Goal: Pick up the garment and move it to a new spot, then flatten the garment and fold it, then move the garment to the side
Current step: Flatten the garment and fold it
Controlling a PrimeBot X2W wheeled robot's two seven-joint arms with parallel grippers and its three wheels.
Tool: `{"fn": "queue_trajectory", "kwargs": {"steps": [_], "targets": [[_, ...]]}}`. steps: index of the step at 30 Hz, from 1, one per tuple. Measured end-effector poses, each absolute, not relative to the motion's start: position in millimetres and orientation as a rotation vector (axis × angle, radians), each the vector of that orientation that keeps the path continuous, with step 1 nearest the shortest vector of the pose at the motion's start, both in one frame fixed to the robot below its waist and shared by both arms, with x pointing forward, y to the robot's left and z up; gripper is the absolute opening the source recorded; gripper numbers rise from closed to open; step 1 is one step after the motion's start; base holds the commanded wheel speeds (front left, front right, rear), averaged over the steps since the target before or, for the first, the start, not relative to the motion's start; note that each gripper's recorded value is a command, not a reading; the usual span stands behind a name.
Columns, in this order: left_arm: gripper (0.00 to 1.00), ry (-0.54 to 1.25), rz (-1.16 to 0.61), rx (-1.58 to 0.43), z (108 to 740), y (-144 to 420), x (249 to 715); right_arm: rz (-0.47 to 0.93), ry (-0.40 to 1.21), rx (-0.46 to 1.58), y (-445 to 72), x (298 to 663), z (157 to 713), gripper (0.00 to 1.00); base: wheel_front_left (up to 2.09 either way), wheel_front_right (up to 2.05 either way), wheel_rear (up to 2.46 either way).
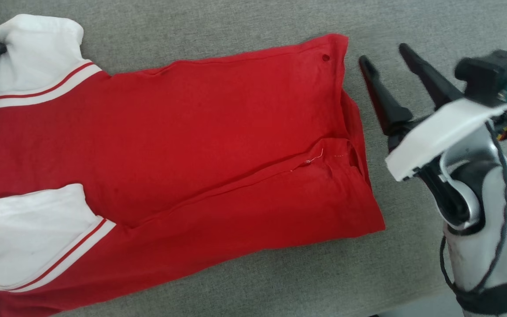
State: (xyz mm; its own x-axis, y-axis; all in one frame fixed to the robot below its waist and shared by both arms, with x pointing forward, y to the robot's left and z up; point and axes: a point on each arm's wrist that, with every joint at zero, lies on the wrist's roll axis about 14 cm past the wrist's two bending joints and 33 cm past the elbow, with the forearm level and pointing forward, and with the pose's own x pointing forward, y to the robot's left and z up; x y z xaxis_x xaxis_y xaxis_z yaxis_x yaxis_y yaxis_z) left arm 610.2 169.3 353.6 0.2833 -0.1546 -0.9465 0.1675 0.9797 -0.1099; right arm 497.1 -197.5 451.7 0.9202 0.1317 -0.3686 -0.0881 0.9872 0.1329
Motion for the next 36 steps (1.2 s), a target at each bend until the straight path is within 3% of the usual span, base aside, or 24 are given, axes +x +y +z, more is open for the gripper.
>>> {"fn": "queue_trajectory", "kwargs": {"steps": [21, 22, 24, 36], "targets": [[0.0, 1.187, -0.244, -0.002, 358.5, 168.1, 612.1, 0.28, 0.947, 0.033, -155.4, 529.8, 379.0, 1.0, 0.0, 0.0, 0.0], [0.0, 1.187, -0.244, -0.002, 358.5, 168.1, 612.1, 0.28, 0.947, 0.033, -155.4, 529.8, 379.0, 0.96, 0.0, 0.0, 0.0], [0.0, 1.174, -0.245, -0.004, 359.7, 168.5, 612.6, 0.294, 0.988, 0.01, -152.1, 529.1, 375.6, 0.0, 0.0, 0.0, 0.0], [0.0, 1.046, -0.274, -0.023, 395.1, 170.2, 606.5, 0.289, 0.882, 0.011, -156.0, 536.6, 402.4, 0.0, 0.0, 0.0, 0.0]]}}
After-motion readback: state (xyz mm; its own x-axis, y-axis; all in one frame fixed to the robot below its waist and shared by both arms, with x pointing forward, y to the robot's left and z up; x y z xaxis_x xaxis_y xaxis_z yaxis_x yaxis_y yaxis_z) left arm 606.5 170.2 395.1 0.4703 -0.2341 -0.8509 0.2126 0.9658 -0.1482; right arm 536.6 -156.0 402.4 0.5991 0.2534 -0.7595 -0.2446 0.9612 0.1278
